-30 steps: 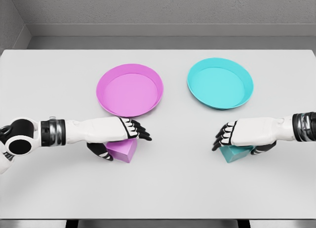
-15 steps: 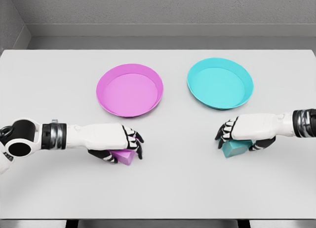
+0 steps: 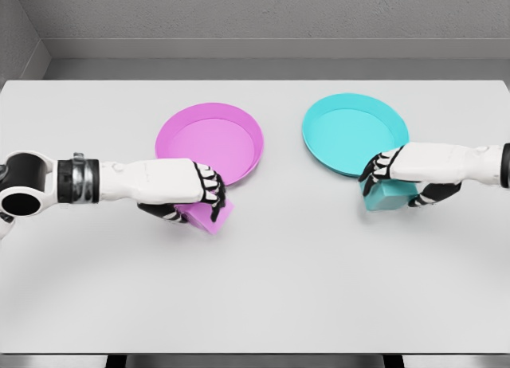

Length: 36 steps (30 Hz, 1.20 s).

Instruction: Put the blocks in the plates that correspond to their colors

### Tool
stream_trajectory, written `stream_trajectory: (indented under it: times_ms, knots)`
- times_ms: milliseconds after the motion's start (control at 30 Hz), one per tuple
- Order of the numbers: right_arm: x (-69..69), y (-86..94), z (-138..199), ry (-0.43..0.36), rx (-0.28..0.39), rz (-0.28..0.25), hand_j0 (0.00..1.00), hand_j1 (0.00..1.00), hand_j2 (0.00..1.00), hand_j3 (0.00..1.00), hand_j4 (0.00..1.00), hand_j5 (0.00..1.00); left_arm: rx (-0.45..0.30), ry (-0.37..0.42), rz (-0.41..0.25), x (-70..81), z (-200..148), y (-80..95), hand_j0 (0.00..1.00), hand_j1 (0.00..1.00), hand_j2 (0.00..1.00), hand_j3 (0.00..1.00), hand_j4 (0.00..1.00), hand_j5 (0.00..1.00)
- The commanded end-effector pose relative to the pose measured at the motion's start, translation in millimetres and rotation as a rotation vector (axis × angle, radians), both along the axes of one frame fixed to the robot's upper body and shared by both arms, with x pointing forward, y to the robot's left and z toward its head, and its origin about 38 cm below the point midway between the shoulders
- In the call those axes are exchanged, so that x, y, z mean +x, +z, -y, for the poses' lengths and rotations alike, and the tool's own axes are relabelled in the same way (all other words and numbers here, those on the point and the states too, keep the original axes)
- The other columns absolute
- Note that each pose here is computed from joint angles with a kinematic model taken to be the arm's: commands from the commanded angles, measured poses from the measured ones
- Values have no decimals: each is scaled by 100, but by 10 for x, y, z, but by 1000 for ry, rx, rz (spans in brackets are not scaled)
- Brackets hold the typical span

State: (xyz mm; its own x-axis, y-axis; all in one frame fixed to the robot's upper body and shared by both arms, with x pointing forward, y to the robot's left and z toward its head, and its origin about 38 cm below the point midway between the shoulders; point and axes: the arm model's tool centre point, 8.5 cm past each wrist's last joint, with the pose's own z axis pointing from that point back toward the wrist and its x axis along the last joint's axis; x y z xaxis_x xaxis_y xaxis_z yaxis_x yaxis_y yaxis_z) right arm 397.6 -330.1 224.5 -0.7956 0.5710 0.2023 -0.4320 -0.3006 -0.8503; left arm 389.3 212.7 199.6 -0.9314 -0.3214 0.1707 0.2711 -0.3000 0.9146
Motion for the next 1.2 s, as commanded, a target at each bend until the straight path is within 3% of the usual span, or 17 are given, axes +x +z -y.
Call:
stream_trajectory:
  times_ms: [0, 133, 233, 367, 433, 467, 500, 600, 733, 833, 933, 1167]
  knots:
    - [83, 165, 128, -53, 56, 24, 68, 68, 68, 68, 68, 68, -12, 37, -11, 79, -62, -7, 46, 46, 46, 46, 46, 46]
    - [217, 243, 129, -91, 153, 39, 68, 68, 68, 68, 68, 68, -22, 85, 8, 330, -74, 68, 46, 46, 46, 46, 46, 46]
    - [350, 178, -123, -69, 230, 36, 68, 68, 68, 68, 68, 68, -24, 104, 21, 434, -85, 128, 46, 46, 46, 46, 46, 46]
    - [672, 272, -64, -152, 314, 63, 68, 68, 68, 68, 68, 68, -53, 134, 30, 676, 23, 195, 46, 46, 46, 46, 46, 46]
    - [767, 212, 0, -198, 339, 55, 70, 70, 70, 70, 70, 70, -67, 152, 22, 801, 99, 187, 46, 46, 46, 46, 46, 46]
    - [785, 222, 7, -204, 346, 56, 81, 81, 81, 81, 81, 81, -68, 164, 15, 846, 106, 160, 46, 46, 46, 46, 46, 46]
    - [794, 223, 41, -214, 349, 57, 100, 100, 100, 100, 100, 100, -73, 175, 9, 913, 142, 157, 47, 47, 47, 47, 47, 47]
    - [801, 353, 231, -260, 377, 95, 100, 100, 100, 100, 100, 100, -54, 232, -23, 1052, 46, 63, 56, 56, 56, 56, 56, 56]
    - [805, 372, 318, -283, 385, 101, 100, 100, 100, 100, 100, 100, -63, 256, -44, 1115, 56, 0, 79, 79, 79, 79, 79, 79]
    - [764, 246, 358, -297, 372, 79, 100, 100, 100, 100, 100, 100, -62, 294, -50, 1147, 34, -2, 100, 100, 100, 100, 100, 100]
    - [763, 217, 402, -309, 347, 82, 100, 100, 100, 100, 100, 100, -67, 299, -49, 1152, 26, 12, 100, 100, 100, 100, 100, 100]
    - [735, 258, 560, -352, 336, 123, 100, 100, 100, 100, 100, 100, -127, 297, -4, 1163, -119, 229, 100, 100, 100, 100, 100, 100]
